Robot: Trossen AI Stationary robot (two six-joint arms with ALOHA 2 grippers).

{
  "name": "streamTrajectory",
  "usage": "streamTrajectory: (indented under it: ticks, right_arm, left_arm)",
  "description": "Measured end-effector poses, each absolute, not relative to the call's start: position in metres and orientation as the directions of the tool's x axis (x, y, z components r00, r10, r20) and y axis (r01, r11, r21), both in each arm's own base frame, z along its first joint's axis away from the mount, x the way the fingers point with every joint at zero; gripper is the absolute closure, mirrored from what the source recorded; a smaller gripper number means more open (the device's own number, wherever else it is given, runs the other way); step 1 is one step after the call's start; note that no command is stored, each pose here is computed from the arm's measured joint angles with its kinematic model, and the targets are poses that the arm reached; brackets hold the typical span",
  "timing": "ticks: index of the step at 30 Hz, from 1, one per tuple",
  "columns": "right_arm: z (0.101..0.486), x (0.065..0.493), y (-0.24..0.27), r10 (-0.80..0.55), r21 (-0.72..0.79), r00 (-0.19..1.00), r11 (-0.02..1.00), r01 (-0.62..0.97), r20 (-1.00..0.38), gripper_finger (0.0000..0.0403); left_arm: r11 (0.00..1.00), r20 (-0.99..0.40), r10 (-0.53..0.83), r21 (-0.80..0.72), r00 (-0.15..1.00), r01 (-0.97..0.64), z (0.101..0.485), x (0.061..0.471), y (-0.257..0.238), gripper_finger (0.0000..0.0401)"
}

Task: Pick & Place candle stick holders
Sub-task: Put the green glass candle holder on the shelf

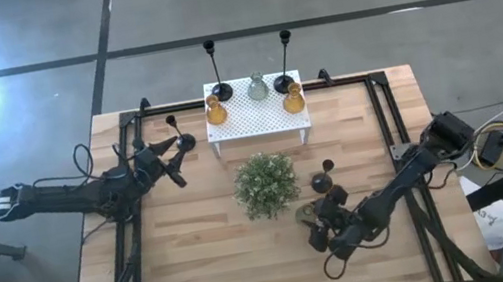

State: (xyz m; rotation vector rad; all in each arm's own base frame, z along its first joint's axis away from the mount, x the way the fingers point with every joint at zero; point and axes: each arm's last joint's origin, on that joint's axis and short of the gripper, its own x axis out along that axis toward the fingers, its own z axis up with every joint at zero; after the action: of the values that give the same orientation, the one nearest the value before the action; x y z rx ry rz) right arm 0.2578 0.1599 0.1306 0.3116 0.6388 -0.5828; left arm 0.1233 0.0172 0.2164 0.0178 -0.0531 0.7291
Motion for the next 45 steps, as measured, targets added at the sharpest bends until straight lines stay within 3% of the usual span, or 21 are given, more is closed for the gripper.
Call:
streamTrajectory:
  ticks: [10, 19, 21, 27, 34, 40, 45]
  right_arm:
    - [0.118, 0.273, 0.159, -0.422, 0.107, 0.682, 0.801, 0.589, -0.597, 0.0159]
    - [0.124, 0.273, 0.158, -0.45, 0.098, 0.692, 0.796, 0.597, -0.565, 0.0281]
    - [0.13, 0.272, 0.158, -0.412, 0.108, 0.698, 0.814, 0.571, -0.586, 0.0282]
    - [0.178, 0.264, 0.156, -0.283, 0.224, 0.773, 0.851, 0.476, -0.567, 0.0282]
    - [0.247, 0.241, 0.143, -0.158, 0.325, 0.88, 0.888, 0.325, -0.448, 0.0282]
    - [0.303, 0.232, 0.12, -0.166, 0.254, 0.932, 0.933, 0.254, -0.322, 0.0282]
    - [0.334, 0.245, 0.088, -0.278, 0.121, 0.891, 0.933, 0.34, -0.359, 0.0282]
  left_arm:
    - [0.745, 0.049, 0.666, 0.003, 0.744, -0.667, 0.216, 0.123, 0.017, 0.0206]
    - [0.745, 0.046, 0.666, 0.005, 0.744, -0.667, 0.215, 0.123, 0.017, 0.0206]
    - [0.745, 0.046, 0.666, 0.005, 0.745, -0.667, 0.215, 0.123, 0.017, 0.0206]
    - [0.745, 0.046, 0.666, 0.006, 0.744, -0.667, 0.215, 0.123, 0.017, 0.0206]
    - [0.745, 0.045, 0.666, 0.007, 0.745, -0.667, 0.215, 0.123, 0.017, 0.0206]
    - [0.745, 0.045, 0.666, 0.007, 0.745, -0.667, 0.215, 0.123, 0.017, 0.0206]
    - [0.745, 0.045, 0.666, 0.006, 0.745, -0.667, 0.215, 0.123, 0.017, 0.0206]
